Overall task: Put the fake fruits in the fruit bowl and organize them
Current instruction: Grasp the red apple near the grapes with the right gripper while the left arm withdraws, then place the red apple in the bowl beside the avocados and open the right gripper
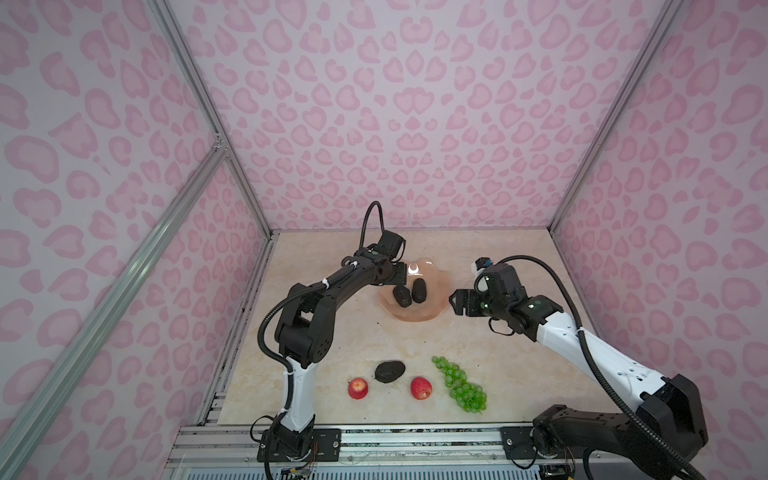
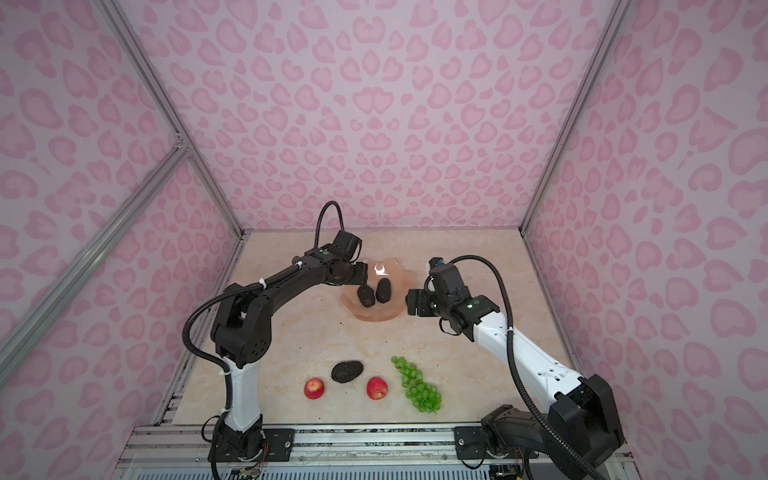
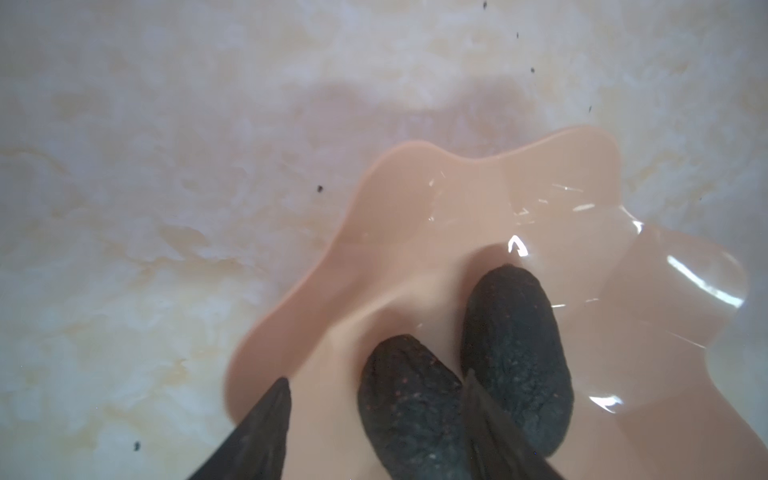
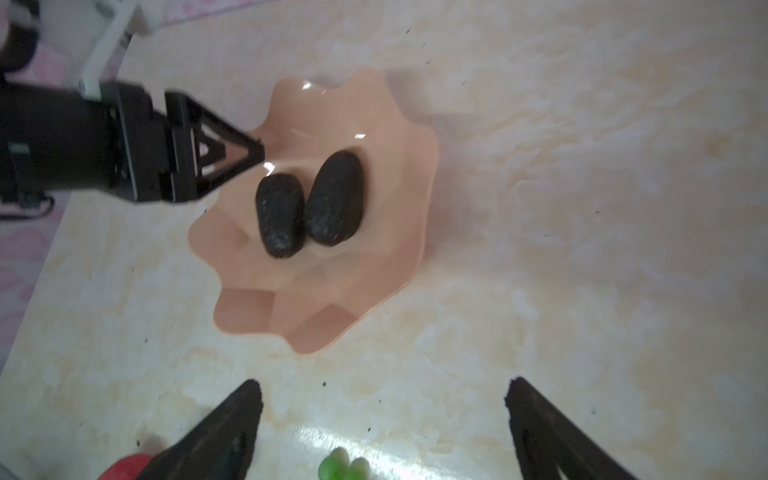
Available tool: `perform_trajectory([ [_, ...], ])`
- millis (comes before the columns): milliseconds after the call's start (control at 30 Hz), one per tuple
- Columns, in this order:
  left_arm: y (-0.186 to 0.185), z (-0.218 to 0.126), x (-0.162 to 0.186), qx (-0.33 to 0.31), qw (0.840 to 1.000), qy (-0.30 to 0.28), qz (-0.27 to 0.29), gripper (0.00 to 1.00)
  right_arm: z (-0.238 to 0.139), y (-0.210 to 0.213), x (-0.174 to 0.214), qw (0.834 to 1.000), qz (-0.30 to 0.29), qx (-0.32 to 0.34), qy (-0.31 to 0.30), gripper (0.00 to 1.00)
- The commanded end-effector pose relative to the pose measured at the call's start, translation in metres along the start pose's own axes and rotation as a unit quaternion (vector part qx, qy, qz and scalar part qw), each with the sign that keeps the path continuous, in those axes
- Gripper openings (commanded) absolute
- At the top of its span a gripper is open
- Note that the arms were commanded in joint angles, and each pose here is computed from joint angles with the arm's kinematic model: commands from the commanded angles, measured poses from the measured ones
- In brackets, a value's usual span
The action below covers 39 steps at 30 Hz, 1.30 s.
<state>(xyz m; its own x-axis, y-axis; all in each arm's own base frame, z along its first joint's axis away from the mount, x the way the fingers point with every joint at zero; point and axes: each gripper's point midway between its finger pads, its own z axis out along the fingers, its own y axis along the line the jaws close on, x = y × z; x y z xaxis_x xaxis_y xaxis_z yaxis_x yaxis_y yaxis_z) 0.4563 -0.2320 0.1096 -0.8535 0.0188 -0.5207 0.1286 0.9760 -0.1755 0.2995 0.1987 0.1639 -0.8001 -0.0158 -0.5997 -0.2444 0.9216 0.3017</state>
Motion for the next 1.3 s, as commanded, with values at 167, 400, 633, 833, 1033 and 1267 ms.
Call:
perform_trajectory([
  [167, 0.047, -0.192, -0.074, 0.030, 0.953, -0.297, -0.057, 0.73, 0.000, 0.078, 0.118, 0.985, -0.079, -0.053, 0.141, 0.88],
  [400, 0.100, -0.237, -0.037, -0.007, 0.928, -0.355, -0.113, 0.84, 0.009, 0.110, 0.178, 0.974, -0.096, -0.063, 0.194, 0.86],
  [633, 0.125, -0.243, -0.006, -0.035, 0.927, -0.350, -0.131, 0.85, 0.033, 0.115, 0.200, 0.970, -0.107, -0.036, 0.214, 0.79],
  [833, 0.133, -0.249, 0.004, -0.046, 0.926, -0.350, -0.132, 0.85, 0.047, 0.106, 0.210, 0.968, -0.117, -0.006, 0.223, 0.58],
  [1033, 0.135, -0.242, 0.018, -0.045, 0.933, -0.330, -0.137, 0.85, 0.036, 0.099, 0.184, 0.971, -0.142, 0.029, 0.190, 0.40],
  [1267, 0.127, -0.221, 0.062, -0.003, 0.948, -0.270, -0.168, 0.85, 0.014, 0.061, 0.055, 0.987, -0.122, 0.090, 0.058, 0.38],
])
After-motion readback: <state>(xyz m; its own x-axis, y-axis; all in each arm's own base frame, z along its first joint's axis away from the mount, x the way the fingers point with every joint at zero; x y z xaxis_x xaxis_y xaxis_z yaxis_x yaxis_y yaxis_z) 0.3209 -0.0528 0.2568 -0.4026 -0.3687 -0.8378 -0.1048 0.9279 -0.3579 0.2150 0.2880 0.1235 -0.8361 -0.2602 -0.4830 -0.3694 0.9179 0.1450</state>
